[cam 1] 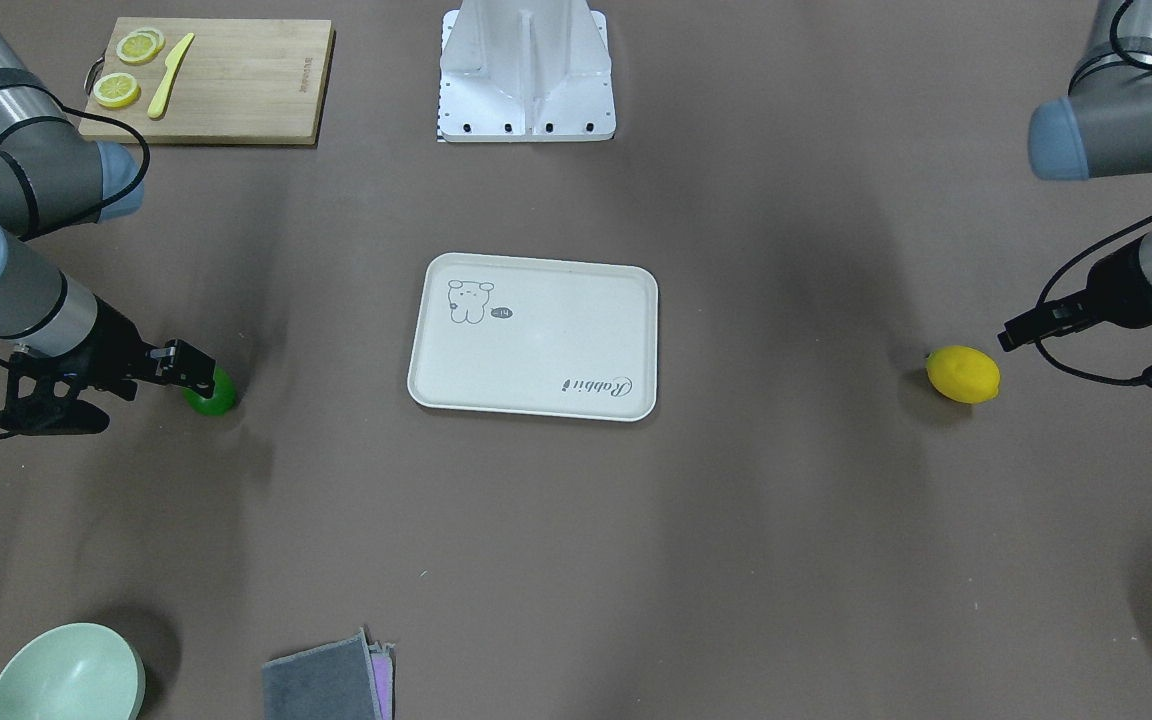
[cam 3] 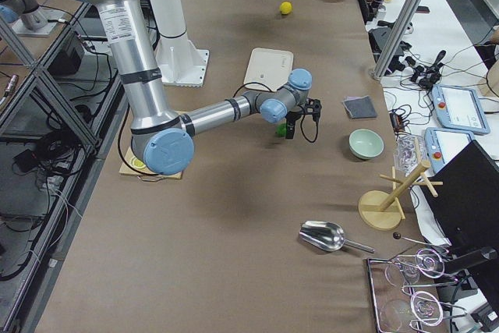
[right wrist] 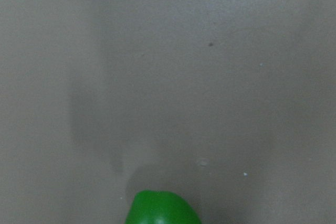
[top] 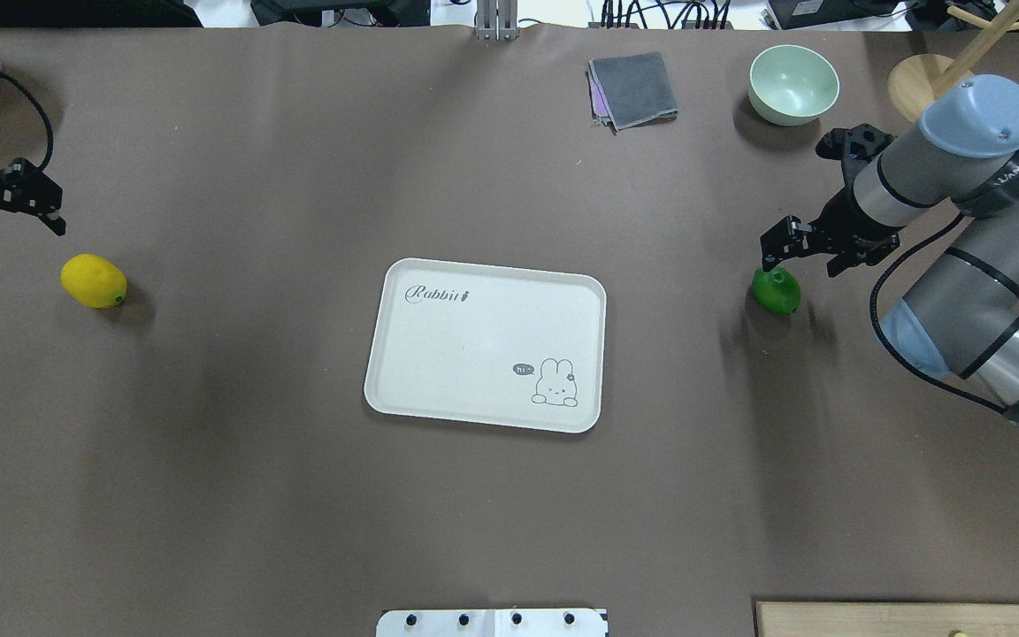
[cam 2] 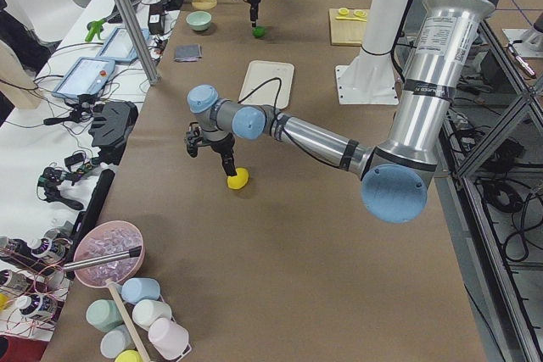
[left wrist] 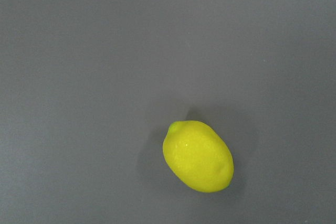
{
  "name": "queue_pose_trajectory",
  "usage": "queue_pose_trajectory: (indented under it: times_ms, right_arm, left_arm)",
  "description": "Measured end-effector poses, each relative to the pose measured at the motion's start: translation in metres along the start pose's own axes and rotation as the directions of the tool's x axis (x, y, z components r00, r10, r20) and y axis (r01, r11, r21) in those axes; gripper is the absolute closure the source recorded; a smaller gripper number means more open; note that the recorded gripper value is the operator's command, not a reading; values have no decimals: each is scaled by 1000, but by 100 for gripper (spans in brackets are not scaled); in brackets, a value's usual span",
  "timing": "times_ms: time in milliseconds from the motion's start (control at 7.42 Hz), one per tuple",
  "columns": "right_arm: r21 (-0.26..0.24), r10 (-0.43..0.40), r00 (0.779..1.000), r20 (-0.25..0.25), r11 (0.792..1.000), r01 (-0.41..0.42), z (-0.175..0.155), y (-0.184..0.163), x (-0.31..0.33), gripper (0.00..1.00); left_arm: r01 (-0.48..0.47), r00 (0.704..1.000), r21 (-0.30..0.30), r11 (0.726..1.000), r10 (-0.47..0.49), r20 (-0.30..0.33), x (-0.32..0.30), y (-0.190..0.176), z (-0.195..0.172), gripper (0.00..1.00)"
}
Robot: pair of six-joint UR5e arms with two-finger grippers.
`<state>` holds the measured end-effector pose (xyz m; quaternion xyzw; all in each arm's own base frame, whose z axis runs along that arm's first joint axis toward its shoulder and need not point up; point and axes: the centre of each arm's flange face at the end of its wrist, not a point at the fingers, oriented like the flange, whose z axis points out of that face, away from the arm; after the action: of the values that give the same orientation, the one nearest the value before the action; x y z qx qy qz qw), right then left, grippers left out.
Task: Place all lemons on tray
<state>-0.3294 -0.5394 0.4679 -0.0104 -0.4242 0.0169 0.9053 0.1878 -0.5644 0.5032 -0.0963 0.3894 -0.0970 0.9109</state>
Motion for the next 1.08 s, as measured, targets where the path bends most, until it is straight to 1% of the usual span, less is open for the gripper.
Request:
queue_pose_trajectory:
  times_ms: [135,270,404,539,674,809,944,1079]
  right_arm:
    - [-12,-6,1000,-1,1000,6,8,2,-8,4]
    - [-24,-13,1000,-3,1000,13,16,5,-14,10]
    - [-33,-19,1000,-6,999,19,21,8,-15,17]
    - [-38,-24,1000,-10,999,24,25,9,-15,44]
    - [-43,-27,1000,-13,999,26,28,10,-14,63]
    - [-45,-28,1000,-14,999,27,29,10,-14,75]
    - [-46,-28,1000,-14,999,27,29,10,-13,84]
    - [-47,-27,1000,-15,999,27,29,10,-13,84]
  left_arm:
    - [32,999,13,999,-32,4,4,-2,21,3]
    - [79,997,18,997,-79,3,5,-7,37,3]
    - [140,990,18,990,-140,1,8,-14,46,3]
    - [200,980,15,980,-200,0,12,-21,51,3]
    - [250,968,12,968,-250,0,15,-26,54,3]
    - [287,958,10,958,-287,1,17,-28,56,3]
    - [319,948,8,948,-319,1,17,-28,57,3]
    - [350,937,9,937,-350,-2,17,-27,57,3]
